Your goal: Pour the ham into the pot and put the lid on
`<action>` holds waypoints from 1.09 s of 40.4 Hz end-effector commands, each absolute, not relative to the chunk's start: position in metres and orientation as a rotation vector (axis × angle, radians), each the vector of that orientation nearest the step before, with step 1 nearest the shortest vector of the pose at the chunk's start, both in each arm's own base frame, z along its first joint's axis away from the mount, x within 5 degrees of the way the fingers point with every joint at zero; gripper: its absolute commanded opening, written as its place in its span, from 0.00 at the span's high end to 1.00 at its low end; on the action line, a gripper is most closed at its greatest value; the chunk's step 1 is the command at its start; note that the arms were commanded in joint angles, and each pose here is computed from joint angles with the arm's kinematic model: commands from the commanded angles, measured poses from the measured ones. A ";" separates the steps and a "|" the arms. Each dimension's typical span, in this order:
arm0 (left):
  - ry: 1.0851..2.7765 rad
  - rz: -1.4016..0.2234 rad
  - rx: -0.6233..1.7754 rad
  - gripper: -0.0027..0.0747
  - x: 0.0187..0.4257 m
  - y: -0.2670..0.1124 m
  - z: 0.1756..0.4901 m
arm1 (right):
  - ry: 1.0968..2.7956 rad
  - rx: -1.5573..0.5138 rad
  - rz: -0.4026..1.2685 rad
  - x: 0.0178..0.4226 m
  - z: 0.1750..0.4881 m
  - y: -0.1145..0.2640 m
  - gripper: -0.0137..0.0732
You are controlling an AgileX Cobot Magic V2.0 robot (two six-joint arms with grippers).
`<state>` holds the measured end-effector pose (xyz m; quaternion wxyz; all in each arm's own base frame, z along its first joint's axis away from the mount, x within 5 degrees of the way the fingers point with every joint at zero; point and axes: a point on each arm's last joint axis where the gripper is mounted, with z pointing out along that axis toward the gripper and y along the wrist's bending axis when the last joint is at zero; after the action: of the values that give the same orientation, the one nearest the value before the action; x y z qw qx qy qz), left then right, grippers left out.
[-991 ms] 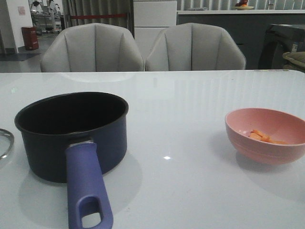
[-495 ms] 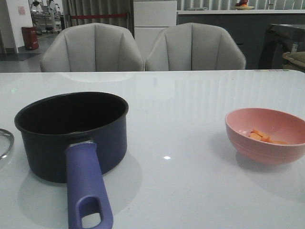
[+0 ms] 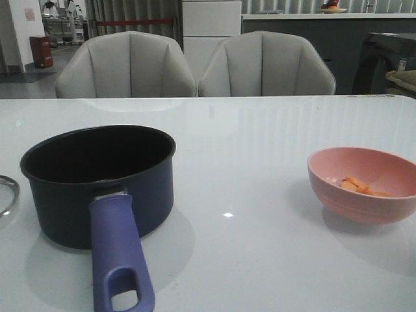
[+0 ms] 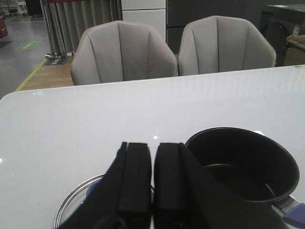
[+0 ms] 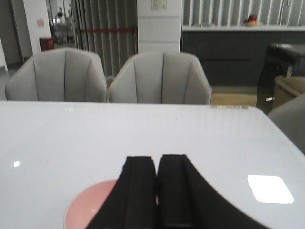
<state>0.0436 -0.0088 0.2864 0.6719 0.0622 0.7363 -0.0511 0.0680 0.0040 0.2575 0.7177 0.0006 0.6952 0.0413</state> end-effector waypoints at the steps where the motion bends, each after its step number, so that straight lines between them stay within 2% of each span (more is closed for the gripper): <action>1: 1.559 -0.130 0.126 0.82 0.043 -0.009 0.302 | 1.593 0.006 0.092 0.082 0.285 0.005 0.67; 7: 1.559 -0.128 0.127 0.82 0.043 -0.009 0.302 | 1.782 0.000 0.095 0.099 0.283 0.006 0.67; 20: 1.559 -0.123 0.129 0.82 0.043 -0.008 0.302 | 1.875 0.055 0.154 0.116 0.275 0.009 0.66; 24: 1.559 -0.123 0.129 0.82 0.043 -0.008 0.302 | 1.911 0.054 0.155 0.123 0.278 0.009 0.58; 30: 1.557 -0.123 0.129 0.82 0.043 -0.008 0.302 | 2.009 0.083 0.194 0.143 0.284 0.012 0.33; 32: 1.557 -0.123 0.129 0.82 0.043 -0.008 0.302 | 2.041 0.093 0.210 0.150 0.286 0.013 0.29; 44: 1.557 -0.123 0.129 0.82 0.043 -0.008 0.302 | 2.331 0.093 0.244 0.206 0.290 0.020 0.30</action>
<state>0.0438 -0.0087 0.2857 0.6711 0.0626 0.7371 -0.0502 0.1866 0.0201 0.2771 0.3796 0.0333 0.9197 0.0951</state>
